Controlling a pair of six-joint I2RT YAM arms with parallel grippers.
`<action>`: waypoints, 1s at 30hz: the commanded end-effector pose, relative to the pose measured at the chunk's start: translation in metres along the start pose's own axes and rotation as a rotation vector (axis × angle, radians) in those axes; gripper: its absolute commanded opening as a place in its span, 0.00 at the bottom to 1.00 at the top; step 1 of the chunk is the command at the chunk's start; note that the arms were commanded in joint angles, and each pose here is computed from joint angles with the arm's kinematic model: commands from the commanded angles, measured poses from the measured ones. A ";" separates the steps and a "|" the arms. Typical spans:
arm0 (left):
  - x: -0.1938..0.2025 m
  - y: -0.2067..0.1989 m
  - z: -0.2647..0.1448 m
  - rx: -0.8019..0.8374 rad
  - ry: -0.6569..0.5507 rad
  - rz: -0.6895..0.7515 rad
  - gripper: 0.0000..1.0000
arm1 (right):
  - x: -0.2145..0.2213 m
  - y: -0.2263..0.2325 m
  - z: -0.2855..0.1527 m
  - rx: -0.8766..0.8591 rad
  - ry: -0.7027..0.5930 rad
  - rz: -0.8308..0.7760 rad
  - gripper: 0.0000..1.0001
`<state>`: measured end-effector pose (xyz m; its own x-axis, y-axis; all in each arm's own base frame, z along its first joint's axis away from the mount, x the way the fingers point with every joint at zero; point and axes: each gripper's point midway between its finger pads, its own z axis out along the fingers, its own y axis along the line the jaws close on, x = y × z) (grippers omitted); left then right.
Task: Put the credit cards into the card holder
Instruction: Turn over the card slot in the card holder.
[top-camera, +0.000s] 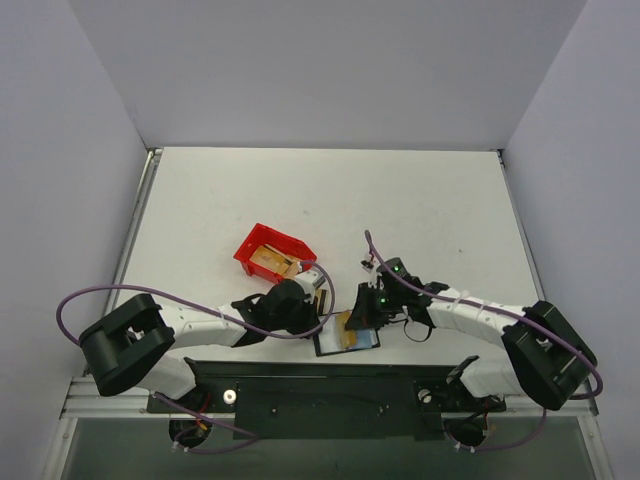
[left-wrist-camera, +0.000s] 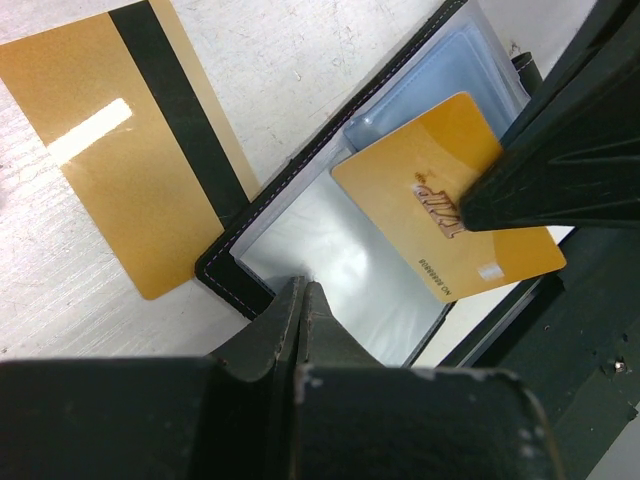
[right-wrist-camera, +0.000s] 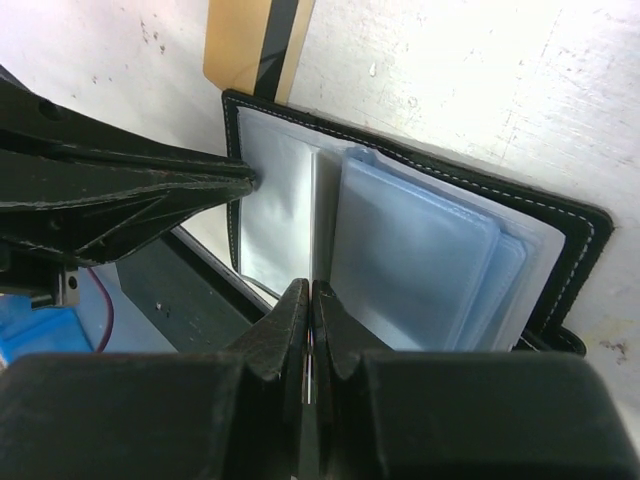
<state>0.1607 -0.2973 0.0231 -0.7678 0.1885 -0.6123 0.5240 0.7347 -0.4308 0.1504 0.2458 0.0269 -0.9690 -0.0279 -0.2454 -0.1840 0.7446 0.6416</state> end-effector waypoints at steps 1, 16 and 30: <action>-0.013 -0.004 -0.003 -0.005 -0.029 0.021 0.00 | -0.020 0.017 -0.021 -0.023 -0.120 -0.066 0.00; -0.080 -0.045 -0.018 0.075 -0.166 0.091 0.00 | -0.026 -0.045 -0.074 0.291 -0.241 0.014 0.00; -0.054 -0.080 0.014 0.190 -0.083 0.122 0.00 | -0.022 -0.049 -0.072 0.286 -0.237 0.002 0.00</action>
<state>0.1749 -0.3484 0.0692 -0.6870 0.2151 -0.6941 0.6327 0.6469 -0.4257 0.1724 0.1686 0.0575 -0.8976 0.1089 -0.4271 -0.1008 0.8926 0.4395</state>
